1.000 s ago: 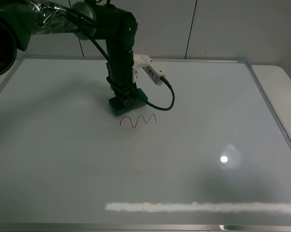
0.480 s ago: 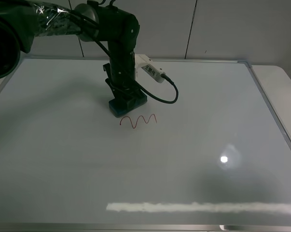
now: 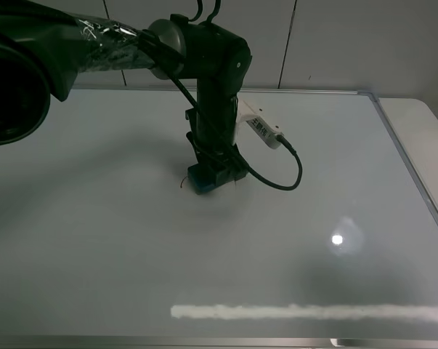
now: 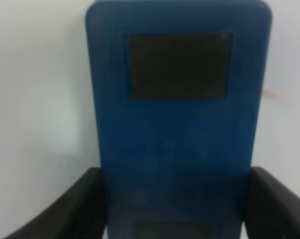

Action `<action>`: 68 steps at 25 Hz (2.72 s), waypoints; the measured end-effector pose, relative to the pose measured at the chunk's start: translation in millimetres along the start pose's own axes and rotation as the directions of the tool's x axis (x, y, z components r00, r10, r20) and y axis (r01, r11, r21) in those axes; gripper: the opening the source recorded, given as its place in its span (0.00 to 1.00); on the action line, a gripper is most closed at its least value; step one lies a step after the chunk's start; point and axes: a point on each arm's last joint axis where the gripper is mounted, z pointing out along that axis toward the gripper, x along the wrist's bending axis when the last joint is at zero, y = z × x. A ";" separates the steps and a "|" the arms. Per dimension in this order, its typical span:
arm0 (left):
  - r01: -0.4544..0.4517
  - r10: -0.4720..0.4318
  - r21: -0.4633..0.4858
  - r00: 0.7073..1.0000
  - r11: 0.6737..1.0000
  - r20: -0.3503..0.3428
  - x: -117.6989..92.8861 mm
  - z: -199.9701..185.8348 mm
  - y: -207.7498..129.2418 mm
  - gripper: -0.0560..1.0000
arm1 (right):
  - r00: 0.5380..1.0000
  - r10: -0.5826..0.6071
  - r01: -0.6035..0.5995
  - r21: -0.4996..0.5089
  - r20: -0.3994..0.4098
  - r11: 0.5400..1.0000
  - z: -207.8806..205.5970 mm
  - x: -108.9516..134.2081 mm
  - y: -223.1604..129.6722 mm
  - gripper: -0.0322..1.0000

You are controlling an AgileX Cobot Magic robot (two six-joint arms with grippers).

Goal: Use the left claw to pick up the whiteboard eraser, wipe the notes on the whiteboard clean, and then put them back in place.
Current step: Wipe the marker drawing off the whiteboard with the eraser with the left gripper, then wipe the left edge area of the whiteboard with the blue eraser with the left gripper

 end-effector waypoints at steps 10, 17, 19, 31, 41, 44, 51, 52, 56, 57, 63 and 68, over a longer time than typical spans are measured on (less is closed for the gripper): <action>-0.045 0.042 0.032 0.996 0.998 0.082 -78.0 -4.6 9.5 0.58 | 1.000 0.000 0.000 0.000 0.000 1.000 0.0 0.0 0.0 0.99; 0.028 -0.031 0.044 0.998 0.999 0.061 -45.3 -2.6 4.7 0.58 | 1.000 0.000 0.000 0.000 0.000 1.000 0.0 0.0 0.0 0.99; 0.073 -0.076 0.050 0.995 0.996 0.059 -28.1 -0.5 -0.4 0.58 | 1.000 0.000 0.000 0.000 0.000 1.000 0.0 0.0 0.0 0.99; 0.375 -0.369 -0.041 0.924 0.926 0.104 49.7 8.9 -69.8 0.58 | 1.000 0.000 0.000 0.000 0.000 1.000 0.0 0.0 0.0 0.99; 0.601 -0.605 0.095 0.796 0.793 0.019 129.3 6.3 -147.8 0.58 | 1.000 0.000 0.000 0.000 0.000 1.000 0.0 0.0 0.0 0.99; 0.660 -0.662 0.106 0.749 0.743 -0.019 145.1 1.2 -170.8 0.58 | 1.000 0.000 0.000 0.000 0.000 1.000 0.0 0.0 0.0 0.99; 0.818 -0.817 0.023 0.576 0.575 -0.027 178.0 -33.7 -226.1 0.58 | 1.000 0.000 0.000 0.000 0.000 1.000 0.0 0.0 0.0 0.99; 0.836 -0.835 0.020 0.549 0.549 -0.023 181.2 -37.1 -235.7 0.58 | 1.000 0.000 0.000 0.000 0.000 1.000 0.0 0.0 0.0 0.99; 0.887 -0.888 0.046 0.460 0.459 -0.025 189.3 -36.9 -272.1 0.58 | 1.000 0.000 0.000 0.000 0.000 1.000 0.0 0.0 0.0 0.99; 0.894 -0.895 0.059 0.445 0.443 -0.028 189.2 -34.7 -279.2 0.58 | 1.000 0.000 0.000 0.000 0.000 1.000 0.0 0.0 0.0 0.99; 0.903 -0.904 0.066 0.426 0.424 -0.027 191.8 -34.3 -292.8 0.58 | 1.000 0.000 0.000 0.000 0.000 1.000 0.0 0.0 0.0 0.99; 0.873 -0.875 0.067 0.484 0.483 0.007 190.6 -34.3 -290.5 0.58 | 1.000 0.000 0.000 0.000 0.000 1.000 0.0 0.0 0.0 0.99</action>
